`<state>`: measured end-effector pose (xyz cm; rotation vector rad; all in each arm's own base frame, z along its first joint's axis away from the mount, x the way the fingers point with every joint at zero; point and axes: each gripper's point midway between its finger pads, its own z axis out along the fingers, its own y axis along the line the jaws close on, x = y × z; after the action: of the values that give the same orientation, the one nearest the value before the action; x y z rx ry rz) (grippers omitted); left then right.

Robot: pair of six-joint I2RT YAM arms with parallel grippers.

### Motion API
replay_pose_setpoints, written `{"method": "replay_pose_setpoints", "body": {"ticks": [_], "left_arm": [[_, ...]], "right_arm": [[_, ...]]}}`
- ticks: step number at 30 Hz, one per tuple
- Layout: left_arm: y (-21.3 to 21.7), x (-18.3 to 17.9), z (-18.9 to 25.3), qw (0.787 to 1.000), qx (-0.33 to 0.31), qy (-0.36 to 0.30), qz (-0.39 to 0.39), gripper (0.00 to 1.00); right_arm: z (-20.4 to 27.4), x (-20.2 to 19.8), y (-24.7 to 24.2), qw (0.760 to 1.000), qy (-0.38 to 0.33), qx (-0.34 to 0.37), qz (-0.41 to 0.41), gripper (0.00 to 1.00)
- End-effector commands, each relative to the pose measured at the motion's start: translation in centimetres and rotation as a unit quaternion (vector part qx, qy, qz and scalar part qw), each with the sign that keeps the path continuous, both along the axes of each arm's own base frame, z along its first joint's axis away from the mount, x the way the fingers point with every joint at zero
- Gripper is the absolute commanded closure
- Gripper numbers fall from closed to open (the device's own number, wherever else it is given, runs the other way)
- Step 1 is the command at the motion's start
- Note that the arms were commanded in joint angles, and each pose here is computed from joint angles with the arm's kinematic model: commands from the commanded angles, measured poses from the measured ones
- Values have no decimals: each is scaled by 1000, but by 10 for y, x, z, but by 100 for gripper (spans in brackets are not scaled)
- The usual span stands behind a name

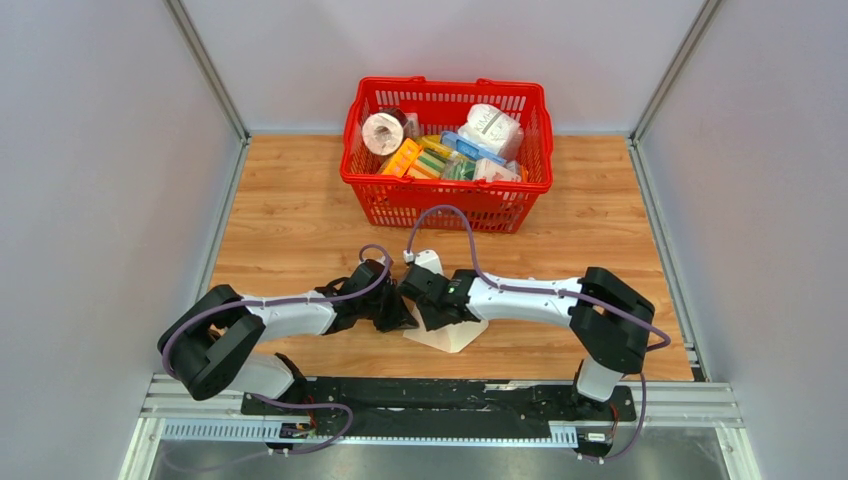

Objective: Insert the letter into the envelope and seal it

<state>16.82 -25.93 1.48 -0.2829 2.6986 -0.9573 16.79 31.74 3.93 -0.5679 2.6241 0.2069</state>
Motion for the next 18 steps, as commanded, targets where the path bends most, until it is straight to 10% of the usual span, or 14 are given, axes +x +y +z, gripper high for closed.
{"method": "replay_pose_setpoints", "body": {"ticks": [1,18], "left_arm": [[13,-1,-15,999,40,8,3,95],[13,-2,-15,999,39,9,-1,95]], "right_arm": [[-22,-16,-35,997,36,-62,-8,100],[-20,8,-26,998,23,-59,-16,100]]}}
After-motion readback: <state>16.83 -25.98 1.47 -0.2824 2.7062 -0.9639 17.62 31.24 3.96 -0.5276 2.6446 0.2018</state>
